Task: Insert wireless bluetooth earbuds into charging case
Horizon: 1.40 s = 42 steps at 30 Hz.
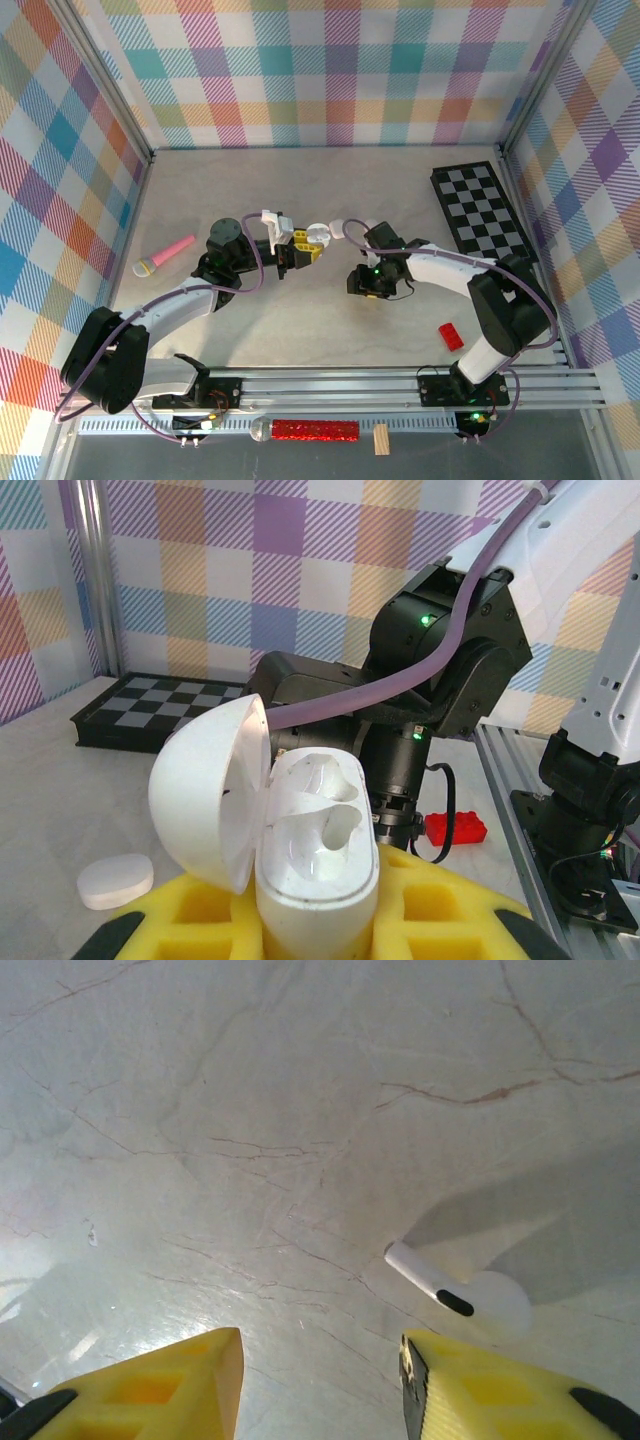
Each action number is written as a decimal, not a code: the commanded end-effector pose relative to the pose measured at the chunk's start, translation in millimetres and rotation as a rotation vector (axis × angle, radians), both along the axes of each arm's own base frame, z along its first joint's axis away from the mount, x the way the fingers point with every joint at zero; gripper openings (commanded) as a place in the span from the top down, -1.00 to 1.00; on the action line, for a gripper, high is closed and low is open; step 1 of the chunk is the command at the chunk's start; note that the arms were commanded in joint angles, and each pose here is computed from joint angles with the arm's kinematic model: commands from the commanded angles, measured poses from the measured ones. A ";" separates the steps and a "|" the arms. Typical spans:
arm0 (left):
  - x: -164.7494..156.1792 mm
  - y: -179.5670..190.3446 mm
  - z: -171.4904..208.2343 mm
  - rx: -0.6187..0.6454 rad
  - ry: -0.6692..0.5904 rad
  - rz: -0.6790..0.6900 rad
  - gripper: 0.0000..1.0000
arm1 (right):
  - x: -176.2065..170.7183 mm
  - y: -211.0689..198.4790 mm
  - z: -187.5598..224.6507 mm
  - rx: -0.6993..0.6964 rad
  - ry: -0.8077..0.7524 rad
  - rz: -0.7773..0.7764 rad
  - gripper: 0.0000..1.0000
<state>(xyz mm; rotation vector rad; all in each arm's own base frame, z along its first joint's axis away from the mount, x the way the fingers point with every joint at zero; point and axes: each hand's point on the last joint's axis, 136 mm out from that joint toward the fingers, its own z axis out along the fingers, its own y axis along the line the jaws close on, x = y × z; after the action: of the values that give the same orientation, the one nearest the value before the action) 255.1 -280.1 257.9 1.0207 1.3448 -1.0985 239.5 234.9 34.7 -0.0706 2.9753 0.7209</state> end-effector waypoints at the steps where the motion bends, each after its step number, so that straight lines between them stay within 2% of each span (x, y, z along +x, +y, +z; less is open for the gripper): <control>1: -5.3 2.7 15.8 -0.016 -0.059 -0.021 0.92 | 6.5 -10.8 8.0 -0.061 -0.030 -0.055 0.13; 7: -4.8 1.4 12.7 -0.011 -0.051 -0.031 0.91 | 13.5 -32.2 11.5 -0.095 -0.043 -0.170 0.19; 13: -4.0 1.4 11.6 -0.010 -0.049 -0.030 0.91 | 13.2 -18.6 11.0 0.016 0.022 -0.205 0.21; 18: -3.8 1.2 8.9 -0.004 -0.047 -0.030 0.91 | 3.8 -1.8 18.0 0.096 0.042 -0.171 0.19; 23: -2.9 0.5 8.6 -0.005 -0.051 -0.032 0.91 | -4.1 7.3 3.1 0.081 0.078 -0.151 0.14; 29: -3.5 1.8 9.9 -0.007 -0.048 -0.024 0.91 | 8.8 -2.9 -6.9 0.040 0.037 -0.178 0.14; 42: -5.3 3.5 11.8 -0.002 -0.048 -0.017 0.91 | 26.7 -26.4 11.2 -0.006 -0.049 -0.196 0.12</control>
<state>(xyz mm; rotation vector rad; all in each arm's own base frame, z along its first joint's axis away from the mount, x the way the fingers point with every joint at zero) 252.6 -280.0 255.0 1.0309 1.3581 -1.1078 260.4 209.5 29.2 0.2414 2.9304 0.6788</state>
